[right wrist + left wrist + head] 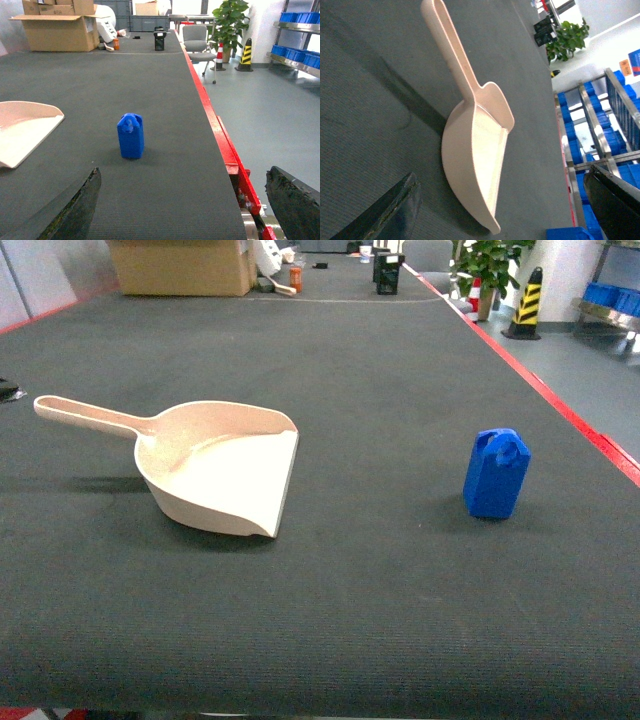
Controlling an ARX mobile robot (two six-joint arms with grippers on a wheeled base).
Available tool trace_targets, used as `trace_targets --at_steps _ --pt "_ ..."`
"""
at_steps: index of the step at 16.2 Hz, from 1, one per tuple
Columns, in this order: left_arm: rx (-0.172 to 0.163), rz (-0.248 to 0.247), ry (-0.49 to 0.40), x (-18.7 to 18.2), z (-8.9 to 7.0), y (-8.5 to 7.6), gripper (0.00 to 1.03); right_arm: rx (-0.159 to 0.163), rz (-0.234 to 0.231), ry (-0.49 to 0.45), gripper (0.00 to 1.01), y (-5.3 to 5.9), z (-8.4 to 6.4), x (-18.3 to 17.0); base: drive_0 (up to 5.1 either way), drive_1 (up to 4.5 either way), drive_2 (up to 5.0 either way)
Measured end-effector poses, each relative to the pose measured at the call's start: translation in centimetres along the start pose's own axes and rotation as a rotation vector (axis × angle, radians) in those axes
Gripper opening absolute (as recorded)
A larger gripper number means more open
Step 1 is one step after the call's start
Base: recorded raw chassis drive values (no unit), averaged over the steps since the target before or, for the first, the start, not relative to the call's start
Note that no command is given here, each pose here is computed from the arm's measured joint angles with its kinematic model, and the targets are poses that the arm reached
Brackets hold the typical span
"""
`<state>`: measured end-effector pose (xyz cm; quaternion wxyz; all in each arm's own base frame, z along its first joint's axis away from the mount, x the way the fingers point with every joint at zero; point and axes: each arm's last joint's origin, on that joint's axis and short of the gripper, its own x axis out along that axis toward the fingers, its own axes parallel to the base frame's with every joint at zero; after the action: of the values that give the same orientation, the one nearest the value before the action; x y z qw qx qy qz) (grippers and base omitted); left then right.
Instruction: Place part in tray to right shelf
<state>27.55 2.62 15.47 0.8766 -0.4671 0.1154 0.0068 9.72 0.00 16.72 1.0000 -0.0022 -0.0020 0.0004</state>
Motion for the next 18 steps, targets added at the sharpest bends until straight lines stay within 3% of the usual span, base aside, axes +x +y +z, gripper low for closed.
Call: trace_targets --at_steps 1,2,5,9,13,16,17,18 --pt "0.005 0.061 0.009 0.1 0.0 0.3 0.98 0.0 0.0 0.0 0.98 0.0 0.0 0.0 0.0 0.0 0.0" --pt "0.02 0.075 0.002 1.2 0.2 0.5 0.98 0.0 0.0 0.0 0.98 0.0 0.0 0.0 0.0 0.0 0.0" --pt "0.037 0.051 0.02 7.6 1.1 0.8 0.98 0.0 0.0 0.0 0.98 0.0 0.0 0.0 0.0 0.0 0.0" --pt "-0.036 0.091 0.04 14.4 1.9 2.0 0.98 0.0 0.0 0.0 0.98 0.0 0.0 0.0 0.0 0.0 0.0" --pt "-0.073 0.083 0.032 18.5 2.9 2.8 0.98 0.0 0.0 0.0 0.98 0.0 0.0 0.0 0.0 0.0 0.0" --pt "-0.123 0.106 0.018 21.2 3.2 3.3 0.98 0.0 0.0 0.0 0.98 0.0 0.0 0.0 0.0 0.0 0.0" --pt "-0.122 0.091 0.013 21.8 3.3 3.2 0.98 0.0 0.0 0.0 0.98 0.0 0.0 0.0 0.0 0.0 0.0" --pt "-0.122 0.083 0.01 22.5 3.4 2.9 0.87 0.0 0.0 0.0 0.98 0.0 0.0 0.0 0.0 0.0 0.0"
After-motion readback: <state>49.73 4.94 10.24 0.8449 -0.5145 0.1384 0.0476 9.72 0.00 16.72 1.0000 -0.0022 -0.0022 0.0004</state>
